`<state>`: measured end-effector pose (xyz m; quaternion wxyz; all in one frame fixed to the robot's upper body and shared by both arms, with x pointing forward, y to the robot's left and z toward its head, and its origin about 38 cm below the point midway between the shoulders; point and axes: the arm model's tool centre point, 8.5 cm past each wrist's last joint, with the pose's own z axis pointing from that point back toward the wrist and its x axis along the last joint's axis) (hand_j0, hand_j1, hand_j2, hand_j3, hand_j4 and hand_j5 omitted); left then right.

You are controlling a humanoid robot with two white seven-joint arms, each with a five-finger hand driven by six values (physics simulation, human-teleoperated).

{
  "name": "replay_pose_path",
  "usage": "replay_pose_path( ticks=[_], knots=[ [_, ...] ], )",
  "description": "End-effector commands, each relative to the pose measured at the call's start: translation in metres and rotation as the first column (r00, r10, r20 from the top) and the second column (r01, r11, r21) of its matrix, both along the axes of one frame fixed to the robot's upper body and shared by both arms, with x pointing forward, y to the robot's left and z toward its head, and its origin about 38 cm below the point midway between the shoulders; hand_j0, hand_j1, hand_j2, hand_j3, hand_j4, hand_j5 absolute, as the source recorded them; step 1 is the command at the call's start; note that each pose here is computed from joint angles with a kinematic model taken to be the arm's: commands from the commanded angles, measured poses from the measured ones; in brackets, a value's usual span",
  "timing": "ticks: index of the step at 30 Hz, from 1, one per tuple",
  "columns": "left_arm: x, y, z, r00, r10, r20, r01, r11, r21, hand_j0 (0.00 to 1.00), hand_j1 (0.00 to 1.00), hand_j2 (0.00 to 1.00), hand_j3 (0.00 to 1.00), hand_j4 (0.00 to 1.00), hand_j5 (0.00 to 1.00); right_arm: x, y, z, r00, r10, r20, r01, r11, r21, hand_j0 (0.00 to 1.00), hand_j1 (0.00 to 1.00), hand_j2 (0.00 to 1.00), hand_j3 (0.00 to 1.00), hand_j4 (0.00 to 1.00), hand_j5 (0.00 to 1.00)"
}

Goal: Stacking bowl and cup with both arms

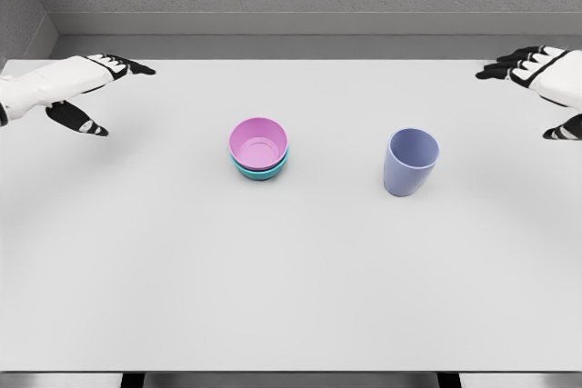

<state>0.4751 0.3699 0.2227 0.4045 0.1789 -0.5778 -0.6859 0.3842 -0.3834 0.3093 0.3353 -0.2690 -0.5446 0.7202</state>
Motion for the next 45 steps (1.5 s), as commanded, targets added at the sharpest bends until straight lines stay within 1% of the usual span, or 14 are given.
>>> replay_pose_path(
  ticks=[1,3,4,6,9,12,15,19,24,28,32,37,40,45],
  knots=[
    [0.0,0.002,0.001,1.0,0.007,0.0,-0.007,1.0,-0.008,1.0,1.0,1.0,1.0,1.0,1.0,0.001,0.008,-0.025,0.996,0.015,-0.087,-0.018,0.999,-0.033,1.0,1.0,1.0,1.0,1.0,1.0],
    [0.0,0.002,0.001,1.0,0.006,-0.001,-0.006,1.0,-0.009,1.0,1.0,1.0,1.0,1.0,1.0,0.012,0.032,-0.047,0.989,0.068,-0.135,-0.073,0.997,-0.038,1.0,1.0,1.0,1.0,1.0,1.0],
    [0.0,0.002,0.0,1.0,0.007,-0.002,-0.007,1.0,-0.009,1.0,1.0,1.0,1.0,1.0,1.0,0.018,0.039,-0.056,0.984,0.078,-0.159,-0.085,0.996,-0.035,1.0,1.0,1.0,1.0,1.0,1.0],
    [0.0,0.002,0.0,1.0,0.007,-0.002,-0.007,1.0,-0.009,1.0,1.0,1.0,1.0,1.0,1.0,0.025,0.05,-0.065,0.978,0.099,-0.182,-0.108,0.994,-0.036,1.0,1.0,1.0,1.0,1.0,1.0],
    [0.0,0.003,0.002,1.0,0.012,0.004,-0.012,1.0,-0.014,1.0,1.0,1.0,1.0,1.0,1.0,0.026,0.051,-0.061,0.978,0.102,-0.182,-0.112,0.993,-0.048,1.0,1.0,1.0,1.0,1.0,1.0],
    [-0.001,0.004,0.0,1.0,0.014,-0.001,-0.014,1.0,-0.012,1.0,1.0,1.0,1.0,1.0,1.0,0.026,0.052,-0.061,0.976,0.105,-0.192,-0.118,0.991,-0.059,1.0,1.0,1.0,1.0,1.0,1.0],
    [-0.001,0.004,0.0,1.0,0.013,-0.002,-0.014,1.0,-0.011,1.0,1.0,1.0,1.0,1.0,1.0,0.027,0.065,-0.066,0.972,0.134,-0.193,-0.142,0.989,-0.03,1.0,1.0,1.0,1.0,1.0,1.0],
    [-0.001,0.004,-0.001,1.0,0.014,-0.003,-0.014,1.0,-0.003,1.0,1.0,1.0,1.0,1.0,1.0,0.033,0.075,-0.058,0.974,0.152,-0.166,-0.156,0.988,-0.012,1.0,1.0,1.0,1.0,1.0,1.0],
    [-0.001,0.005,-0.001,1.0,0.015,-0.003,-0.015,1.0,0.0,1.0,1.0,1.0,1.0,1.0,1.0,0.035,0.08,-0.07,0.969,0.157,-0.193,-0.16,0.987,0.0,1.0,1.0,1.0,1.0,1.0,1.0],
    [-0.001,0.005,-0.001,1.0,0.015,-0.003,-0.015,1.0,0.0,1.0,1.0,1.0,1.0,1.0,1.0,0.037,0.087,-0.07,0.967,0.171,-0.188,-0.172,0.985,0.011,1.0,1.0,1.0,1.0,1.0,1.0],
    [-0.001,0.005,-0.001,1.0,0.016,-0.004,-0.016,1.0,0.0,1.0,1.0,1.0,1.0,1.0,1.0,0.034,0.091,-0.081,0.959,0.18,-0.219,-0.184,0.983,0.004,1.0,1.0,1.0,1.0,1.0,1.0],
    [-0.001,0.005,-0.001,1.0,0.016,-0.004,-0.016,1.0,0.0,1.0,1.0,1.0,1.0,1.0,1.0,0.037,0.09,-0.085,0.959,0.172,-0.226,-0.174,0.985,0.01,1.0,1.0,1.0,1.0,1.0,1.0],
    [-0.001,0.005,-0.001,1.0,0.016,-0.004,-0.016,1.0,0.0,1.0,1.0,1.0,1.0,1.0,1.0,0.037,0.097,-0.092,0.953,0.186,-0.238,-0.187,0.982,0.019,1.0,1.0,1.0,1.0,1.0,1.0],
    [-0.001,0.005,-0.001,1.0,0.016,-0.004,-0.016,1.0,0.0,1.0,1.0,1.0,1.0,1.0,1.0,0.039,0.095,-0.095,0.953,0.177,-0.246,-0.178,0.984,0.021,0.99,0.99,0.99,0.99,0.99,0.99]
  ],
)
